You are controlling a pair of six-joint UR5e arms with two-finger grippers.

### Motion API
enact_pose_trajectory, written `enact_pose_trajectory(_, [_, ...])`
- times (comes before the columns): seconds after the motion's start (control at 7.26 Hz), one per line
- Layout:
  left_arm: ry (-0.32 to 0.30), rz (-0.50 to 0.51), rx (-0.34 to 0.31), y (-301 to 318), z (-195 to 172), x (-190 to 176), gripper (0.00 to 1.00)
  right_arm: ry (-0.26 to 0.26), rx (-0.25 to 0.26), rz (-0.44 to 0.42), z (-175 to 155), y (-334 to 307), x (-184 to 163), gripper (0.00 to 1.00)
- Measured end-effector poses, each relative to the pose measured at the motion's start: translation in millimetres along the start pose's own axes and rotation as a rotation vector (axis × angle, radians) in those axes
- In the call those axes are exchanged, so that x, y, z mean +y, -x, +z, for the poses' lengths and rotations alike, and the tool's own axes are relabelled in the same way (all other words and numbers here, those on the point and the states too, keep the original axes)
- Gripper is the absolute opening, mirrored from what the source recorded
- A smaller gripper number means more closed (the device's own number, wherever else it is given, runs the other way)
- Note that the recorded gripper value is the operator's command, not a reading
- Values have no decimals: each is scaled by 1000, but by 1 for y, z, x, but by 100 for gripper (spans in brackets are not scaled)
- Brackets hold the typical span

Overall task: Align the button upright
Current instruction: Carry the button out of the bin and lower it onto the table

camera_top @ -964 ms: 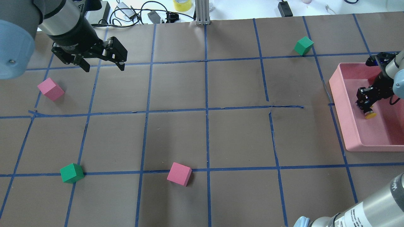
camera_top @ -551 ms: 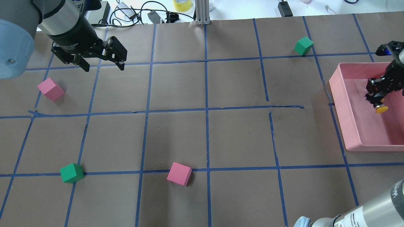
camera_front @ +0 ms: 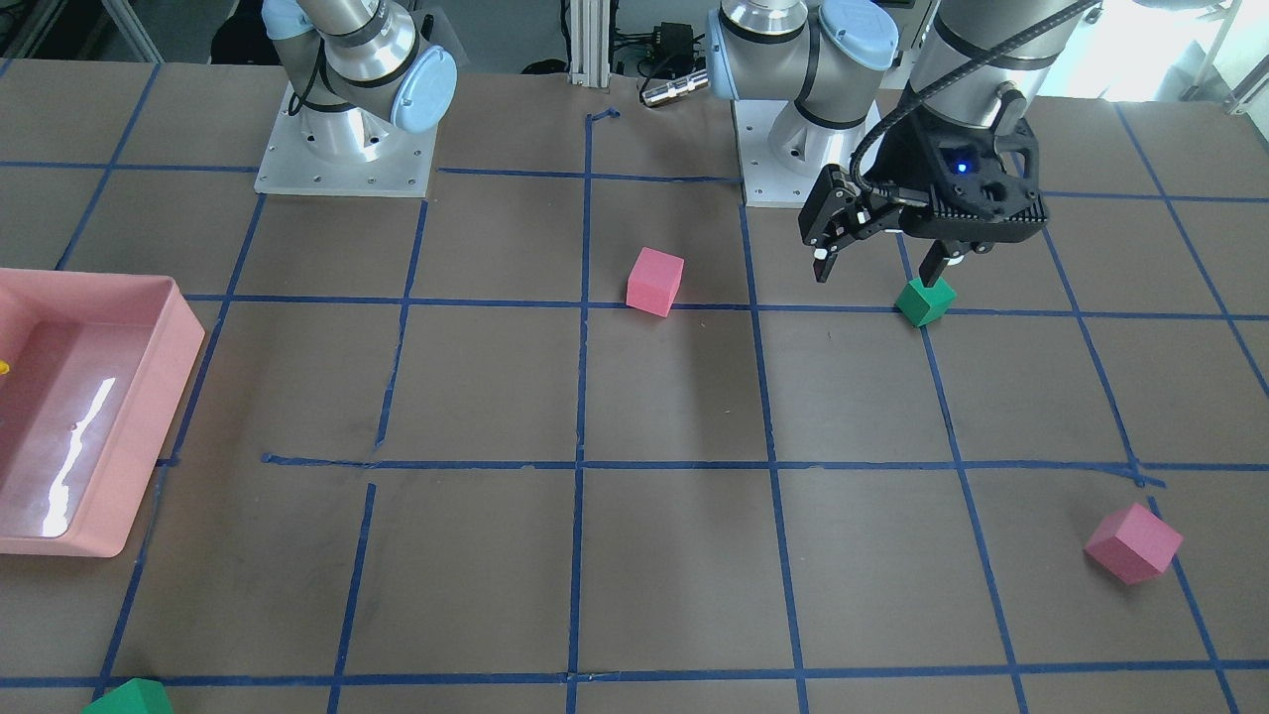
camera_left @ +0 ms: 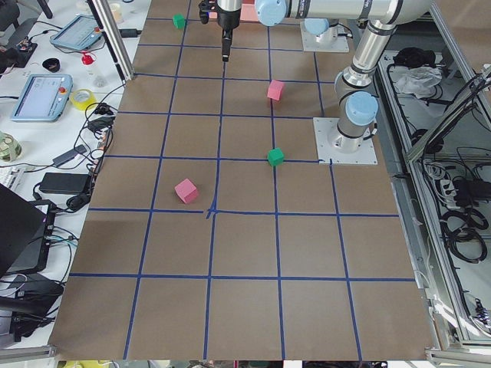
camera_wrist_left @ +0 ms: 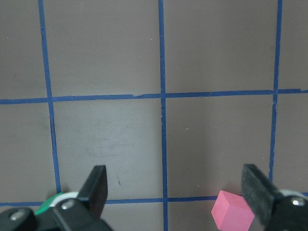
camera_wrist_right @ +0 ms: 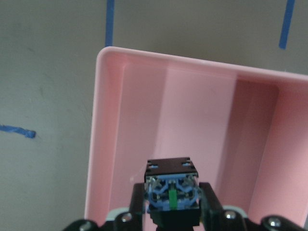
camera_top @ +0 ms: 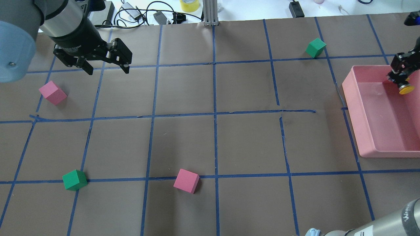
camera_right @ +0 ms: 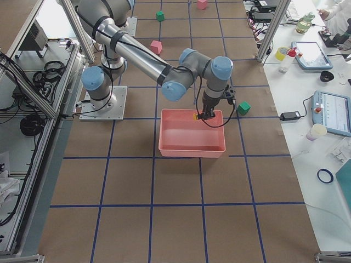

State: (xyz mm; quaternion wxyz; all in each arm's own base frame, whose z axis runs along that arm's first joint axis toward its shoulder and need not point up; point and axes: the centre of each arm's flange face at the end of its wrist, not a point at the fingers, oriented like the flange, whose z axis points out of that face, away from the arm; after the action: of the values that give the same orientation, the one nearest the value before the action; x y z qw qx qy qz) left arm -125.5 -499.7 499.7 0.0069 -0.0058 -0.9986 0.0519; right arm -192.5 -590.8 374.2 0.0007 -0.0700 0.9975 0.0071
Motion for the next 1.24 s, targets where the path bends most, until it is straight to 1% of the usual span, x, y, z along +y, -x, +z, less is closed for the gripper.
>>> enact_pose_trajectory(0.14, [0, 0, 0, 0, 0, 0, 100, -29, 20, -34, -24, 26, -12, 0])
enact_pose_trajectory(0.28, [0, 0, 0, 0, 0, 0, 100, -51, 32, -49, -41, 58, -22, 0])
enact_pose_trajectory(0.55, [0, 1, -1, 0, 0, 0, 100, -59, 28, -30, -47, 124, -38, 0])
enact_pose_trajectory(0.69, [0, 2, -1, 0, 0, 0, 100, -56, 23, -7, -44, 168, -47, 0])
enact_pose_trajectory(0.83, [0, 1, 0, 0, 0, 0, 100, -51, 16, 40, -39, 219, -55, 0])
enact_pose_trajectory(0.96, [0, 0, 0, 0, 0, 0, 100, -45, -3, 81, -26, 273, -63, 0])
enact_pose_trajectory(1.24, [1, 1, -1, 0, 0, 0, 100, -57, -73, 156, 18, 379, -81, 0])
